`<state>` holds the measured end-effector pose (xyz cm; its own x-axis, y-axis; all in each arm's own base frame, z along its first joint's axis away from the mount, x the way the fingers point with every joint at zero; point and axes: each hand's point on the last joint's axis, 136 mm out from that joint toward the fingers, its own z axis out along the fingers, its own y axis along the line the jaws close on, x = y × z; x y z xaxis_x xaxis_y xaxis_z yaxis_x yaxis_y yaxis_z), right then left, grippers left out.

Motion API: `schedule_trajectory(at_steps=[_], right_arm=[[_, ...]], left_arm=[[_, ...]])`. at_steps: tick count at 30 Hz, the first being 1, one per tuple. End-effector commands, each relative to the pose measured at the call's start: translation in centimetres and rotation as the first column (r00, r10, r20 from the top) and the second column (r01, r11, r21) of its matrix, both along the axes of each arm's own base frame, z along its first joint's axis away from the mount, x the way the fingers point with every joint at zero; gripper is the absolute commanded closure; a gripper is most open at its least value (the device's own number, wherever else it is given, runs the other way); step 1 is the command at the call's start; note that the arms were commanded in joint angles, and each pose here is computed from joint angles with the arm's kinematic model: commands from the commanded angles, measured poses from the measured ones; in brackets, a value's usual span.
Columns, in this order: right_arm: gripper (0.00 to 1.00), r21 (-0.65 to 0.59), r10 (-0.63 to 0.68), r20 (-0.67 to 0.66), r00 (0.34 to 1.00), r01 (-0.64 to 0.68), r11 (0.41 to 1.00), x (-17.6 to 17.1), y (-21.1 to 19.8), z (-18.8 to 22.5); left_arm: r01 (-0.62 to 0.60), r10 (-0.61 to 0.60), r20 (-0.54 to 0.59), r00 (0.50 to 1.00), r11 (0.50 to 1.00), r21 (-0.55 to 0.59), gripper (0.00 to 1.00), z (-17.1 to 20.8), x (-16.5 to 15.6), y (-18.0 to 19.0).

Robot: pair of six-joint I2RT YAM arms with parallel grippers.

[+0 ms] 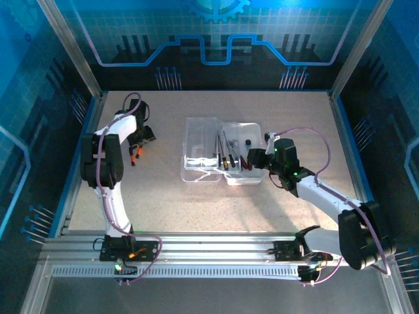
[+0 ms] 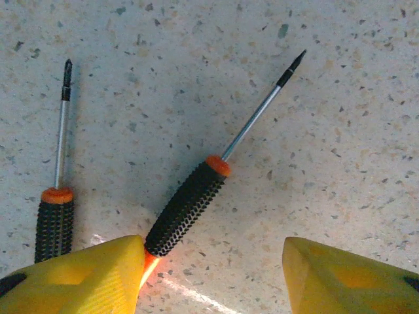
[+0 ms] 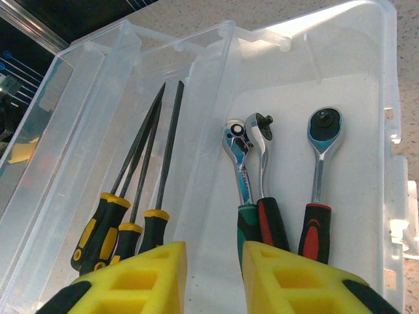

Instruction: Pack the tool kit

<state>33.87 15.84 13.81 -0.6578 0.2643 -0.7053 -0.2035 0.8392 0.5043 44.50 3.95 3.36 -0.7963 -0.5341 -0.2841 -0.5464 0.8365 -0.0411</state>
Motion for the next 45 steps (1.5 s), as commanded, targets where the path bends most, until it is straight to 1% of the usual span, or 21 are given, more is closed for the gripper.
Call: schedule_trajectory(at_steps=[1, 2, 3, 4, 8, 10, 12, 17, 19, 21, 24, 27, 30, 33, 36, 39, 42, 45], right_arm=[[0.71, 0.011, -0.022, 0.016, 1.000, 0.022, 1.000, 0.5, -0.4, 0.1], [0.71, 0.011, -0.021, 0.015, 1.000, 0.021, 1.000, 0.5, -0.4, 0.1], [0.71, 0.011, -0.022, 0.015, 1.000, 0.022, 1.000, 0.5, -0.4, 0.1], [0.71, 0.011, -0.025, 0.014, 1.000, 0.025, 1.000, 0.5, -0.5, 0.0], [0.71, 0.015, -0.024, 0.009, 1.000, 0.024, 1.000, 0.5, -0.5, -0.1], [0.71, 0.016, -0.024, 0.009, 1.000, 0.024, 1.000, 0.5, -0.5, -0.1], [0.72, 0.018, -0.025, 0.013, 1.000, 0.025, 1.000, 0.5, -0.5, 0.1], [0.72, 0.023, -0.030, 0.012, 0.999, 0.030, 0.999, 0.4, -0.7, 0.1], [0.72, 0.029, -0.028, 0.015, 0.999, 0.028, 0.999, 0.4, -0.7, 0.3], [0.72, 0.032, -0.026, 0.015, 1.000, 0.025, 0.999, 0.4, -0.6, 0.4], [0.72, 0.033, -0.027, 0.019, 0.999, 0.027, 0.999, 0.4, -0.7, 0.5], [0.73, 0.036, -0.026, 0.018, 1.000, 0.025, 0.999, 0.4, -0.7, 0.5], [0.73, 0.038, -0.027, 0.019, 0.999, 0.026, 0.999, 0.4, -0.7, 0.5], [0.73, 0.043, -0.024, 0.019, 1.000, 0.024, 0.999, 0.3, -0.6, 0.6], [0.73, 0.046, -0.024, 0.020, 1.000, 0.023, 0.999, 0.3, -0.6, 0.6], [0.73, 0.052, -0.023, 0.022, 0.999, 0.022, 0.998, 0.3, -0.6, 0.8], [0.73, 0.053, -0.030, 0.027, 0.999, 0.028, 0.998, 0.3, -0.7, 0.7], [0.73, 0.053, -0.038, 0.028, 0.999, 0.037, 0.998, 0.1, -0.9, 0.7]], left_arm=[[0.014, -0.015, -0.077, 0.997, 1.000, -0.003, 0.42, -1.1, -0.7, 1.0], [0.008, -0.010, -0.093, 0.996, 1.000, -0.023, 0.43, -1.6, -0.9, 0.8], [0.004, -0.009, -0.099, 0.995, 0.999, -0.045, 0.48, -1.9, -0.9, 0.6], [0.007, -0.013, -0.099, 0.995, 0.998, -0.061, 0.50, -2.2, -0.8, 0.4], [0.007, -0.014, -0.101, 0.995, 0.998, -0.069, 0.63, -2.6, -0.7, 0.2], [0.015, -0.022, -0.100, 0.995, 0.997, -0.070, 0.64, -2.6, -0.8, 0.0], [0.028, -0.035, -0.102, 0.994, 0.997, -0.070, 0.67, -2.6, -0.9, -0.3], [0.113, -0.117, -0.104, 0.988, 0.993, -0.039, 0.82, -2.6, -0.7, -2.2], [0.144, -0.147, -0.100, 0.984, 0.989, -0.037, 0.86, -2.6, -0.6, -3.1], [0.179, -0.182, -0.091, 0.979, 0.983, -0.039, 0.90, -2.3, -0.6, -4.3], [0.218, -0.219, -0.069, 0.973, 0.976, -0.025, 1.00, -1.3, -0.7, -5.8], [0.224, -0.224, -0.014, 0.975, 0.975, -0.006, 1.00, 0.6, -1.4, -6.7], [0.222, -0.221, 0.081, 0.972, 0.975, -0.005, 1.00, 3.9, -2.4, -7.5], [0.239, -0.238, 0.150, 0.960, 0.971, 0.012, 1.00, 7.2, -3.4, -8.1], [0.249, -0.250, 0.187, 0.950, 0.968, 0.028, 1.00, 9.6, -4.3, -8.4], [0.269, -0.266, 0.223, 0.938, 0.963, 0.018, 1.00, 11.3, -4.9, -9.6], [0.314, -0.305, 0.259, 0.917, 0.949, 0.004, 1.00, 13.2, -5.5, -12.4], [0.374, -0.349, 0.317, 0.882, 0.927, -0.022, 1.00, 15.2, -6.1, -16.4]])
